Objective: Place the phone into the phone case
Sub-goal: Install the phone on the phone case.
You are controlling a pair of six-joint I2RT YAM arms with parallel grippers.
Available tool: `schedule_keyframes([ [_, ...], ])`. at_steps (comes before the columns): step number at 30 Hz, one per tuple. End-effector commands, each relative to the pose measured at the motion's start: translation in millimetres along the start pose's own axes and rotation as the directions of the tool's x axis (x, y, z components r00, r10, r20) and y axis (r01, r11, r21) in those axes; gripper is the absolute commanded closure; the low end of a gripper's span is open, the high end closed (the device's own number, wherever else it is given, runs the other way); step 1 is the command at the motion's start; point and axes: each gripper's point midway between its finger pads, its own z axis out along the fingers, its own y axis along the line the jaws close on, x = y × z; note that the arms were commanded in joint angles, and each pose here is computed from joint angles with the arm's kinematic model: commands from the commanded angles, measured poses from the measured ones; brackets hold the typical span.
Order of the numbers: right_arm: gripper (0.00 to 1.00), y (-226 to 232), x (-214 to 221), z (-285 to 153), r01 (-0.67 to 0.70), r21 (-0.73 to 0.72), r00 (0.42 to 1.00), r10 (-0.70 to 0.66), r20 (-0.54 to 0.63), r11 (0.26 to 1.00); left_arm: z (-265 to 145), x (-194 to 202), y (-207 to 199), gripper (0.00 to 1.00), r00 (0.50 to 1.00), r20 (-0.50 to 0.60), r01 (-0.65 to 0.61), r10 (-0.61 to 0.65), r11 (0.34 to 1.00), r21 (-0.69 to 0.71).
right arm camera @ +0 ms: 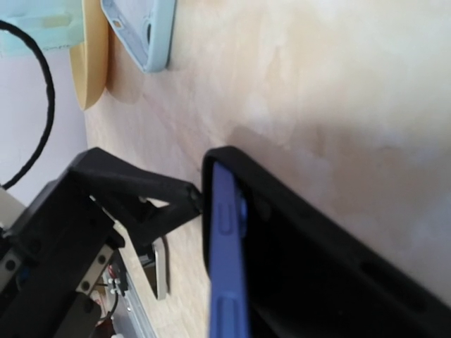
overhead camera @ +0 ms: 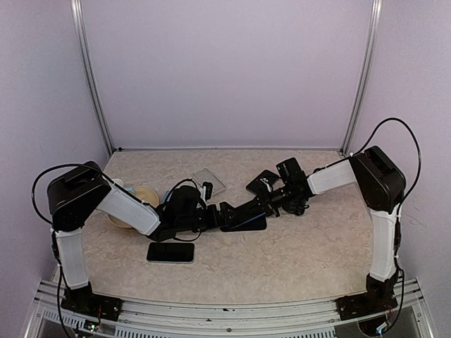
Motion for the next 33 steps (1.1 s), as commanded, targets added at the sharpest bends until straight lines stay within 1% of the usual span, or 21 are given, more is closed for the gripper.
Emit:
schedule_keyframes([
  [1, 1.0, -15.2, 12.3, 16.5, -0.04, 0.022, 0.999, 0.04, -0.023, 0.999, 6.0, 6.1, -2.9, 0.01, 1.0, -0.013, 0.001, -0.001, 1.0, 0.005],
  [8, 1.0, -17.4, 13.3, 16.7, -0.047, 0.027, 0.999, 0.047, -0.013, 0.999, 5.7, 7.0, 4.1, 0.01, 1.0, -0.013, -0.007, 0.007, 0.999, -0.031],
  [13, 1.0, -19.3, 12.9, 17.4, -0.066, 0.032, 0.998, 0.066, 0.01, 0.997, 7.1, 9.2, 1.7, 0.01, 1.0, -0.02, 0.001, -0.002, 1.0, -0.019],
  [33, 1.0, -24.3, 29.5, 46.8, -0.112, 0.007, 0.994, 0.112, -0.014, 0.994, 7.8, 12.8, -8.2, 0.01, 0.999, -0.033, 0.001, 0.0, 1.0, 0.023],
])
